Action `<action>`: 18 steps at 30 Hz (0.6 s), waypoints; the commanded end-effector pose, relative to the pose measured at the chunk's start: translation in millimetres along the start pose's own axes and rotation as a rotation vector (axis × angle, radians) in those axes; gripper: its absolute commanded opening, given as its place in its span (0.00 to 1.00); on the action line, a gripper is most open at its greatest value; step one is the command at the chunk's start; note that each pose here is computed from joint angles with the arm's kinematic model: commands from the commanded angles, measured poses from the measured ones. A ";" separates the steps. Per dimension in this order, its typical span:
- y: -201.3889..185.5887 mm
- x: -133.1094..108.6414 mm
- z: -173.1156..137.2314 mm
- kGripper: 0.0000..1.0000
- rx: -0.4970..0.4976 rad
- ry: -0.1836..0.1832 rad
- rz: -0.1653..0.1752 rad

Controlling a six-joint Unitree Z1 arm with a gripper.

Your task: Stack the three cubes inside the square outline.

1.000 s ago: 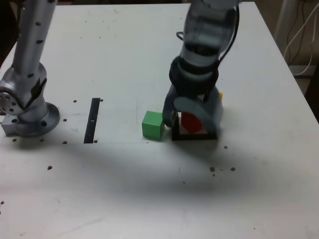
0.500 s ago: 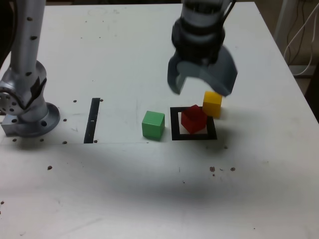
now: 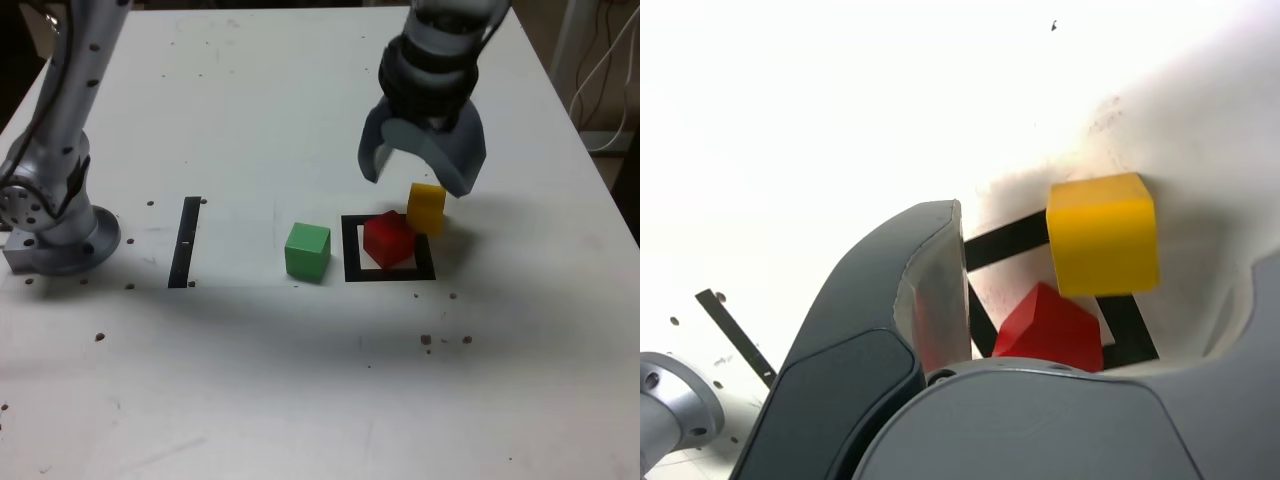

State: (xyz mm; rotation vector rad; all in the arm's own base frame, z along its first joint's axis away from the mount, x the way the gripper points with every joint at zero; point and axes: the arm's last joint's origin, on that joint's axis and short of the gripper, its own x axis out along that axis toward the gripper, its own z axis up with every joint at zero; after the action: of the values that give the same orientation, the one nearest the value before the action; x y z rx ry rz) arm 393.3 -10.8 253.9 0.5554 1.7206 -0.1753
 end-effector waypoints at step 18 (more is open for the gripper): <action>-0.8 29.2 21.8 0.78 0.016 -0.022 -0.054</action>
State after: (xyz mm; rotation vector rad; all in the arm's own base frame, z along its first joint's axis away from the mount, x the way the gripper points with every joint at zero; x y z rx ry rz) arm 408.8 -13.6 223.3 0.5164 1.7074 -0.2326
